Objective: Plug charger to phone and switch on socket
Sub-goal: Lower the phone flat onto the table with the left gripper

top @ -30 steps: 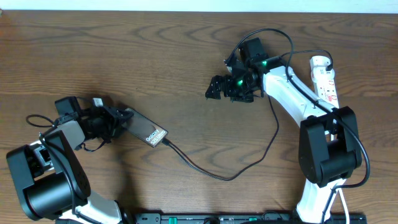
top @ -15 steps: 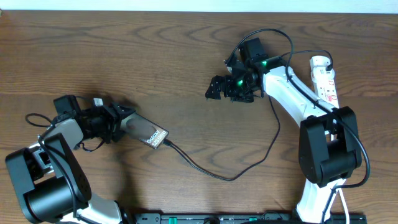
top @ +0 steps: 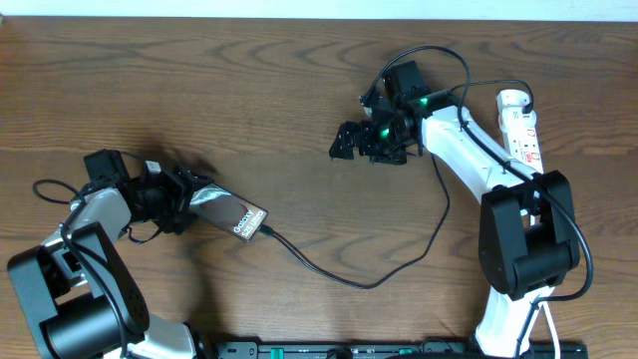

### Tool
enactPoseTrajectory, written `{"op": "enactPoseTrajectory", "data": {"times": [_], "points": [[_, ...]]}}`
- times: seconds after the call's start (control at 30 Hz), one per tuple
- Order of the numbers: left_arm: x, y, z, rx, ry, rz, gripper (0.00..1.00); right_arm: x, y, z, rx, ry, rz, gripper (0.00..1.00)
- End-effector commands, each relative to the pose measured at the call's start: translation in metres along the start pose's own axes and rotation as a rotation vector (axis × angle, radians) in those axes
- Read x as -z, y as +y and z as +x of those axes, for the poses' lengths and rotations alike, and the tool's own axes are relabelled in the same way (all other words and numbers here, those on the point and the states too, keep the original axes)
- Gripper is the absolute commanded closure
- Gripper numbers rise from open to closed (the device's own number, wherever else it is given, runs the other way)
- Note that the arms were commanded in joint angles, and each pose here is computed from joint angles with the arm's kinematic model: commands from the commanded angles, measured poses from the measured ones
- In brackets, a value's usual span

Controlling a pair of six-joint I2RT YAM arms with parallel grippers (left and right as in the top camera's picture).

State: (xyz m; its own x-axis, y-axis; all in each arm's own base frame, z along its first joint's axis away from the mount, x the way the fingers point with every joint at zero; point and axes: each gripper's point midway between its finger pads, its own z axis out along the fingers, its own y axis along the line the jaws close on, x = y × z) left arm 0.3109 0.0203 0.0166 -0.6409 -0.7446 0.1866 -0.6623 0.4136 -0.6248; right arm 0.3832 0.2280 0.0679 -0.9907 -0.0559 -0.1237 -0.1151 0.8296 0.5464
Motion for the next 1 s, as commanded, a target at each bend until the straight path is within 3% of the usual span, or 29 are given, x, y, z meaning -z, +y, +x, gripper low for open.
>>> {"op": "enactPoseTrajectory", "data": {"times": [0.0, 0.67, 0.83, 0.97], "points": [[-0.007, 0.090, 0.002, 0.087, -0.055, -0.372, 0.20, 0.002, 0.002, -0.003, -0.003, -0.008, -0.002, 0.01], [0.003, 0.104, 0.008, 0.102, -0.055, -0.468, 0.18, 0.002, 0.001, -0.002, -0.003, -0.001, 0.000, 0.01], [0.031, 0.066, -0.026, 0.008, -0.208, -0.426, 0.18, 0.002, 0.001, -0.002, -0.003, -0.001, 0.000, 0.01], [0.079, 0.002, -0.050, -0.168, -0.384, -0.321, 0.18, 0.002, 0.001, -0.002, -0.002, -0.002, 0.000, 0.01]]}}
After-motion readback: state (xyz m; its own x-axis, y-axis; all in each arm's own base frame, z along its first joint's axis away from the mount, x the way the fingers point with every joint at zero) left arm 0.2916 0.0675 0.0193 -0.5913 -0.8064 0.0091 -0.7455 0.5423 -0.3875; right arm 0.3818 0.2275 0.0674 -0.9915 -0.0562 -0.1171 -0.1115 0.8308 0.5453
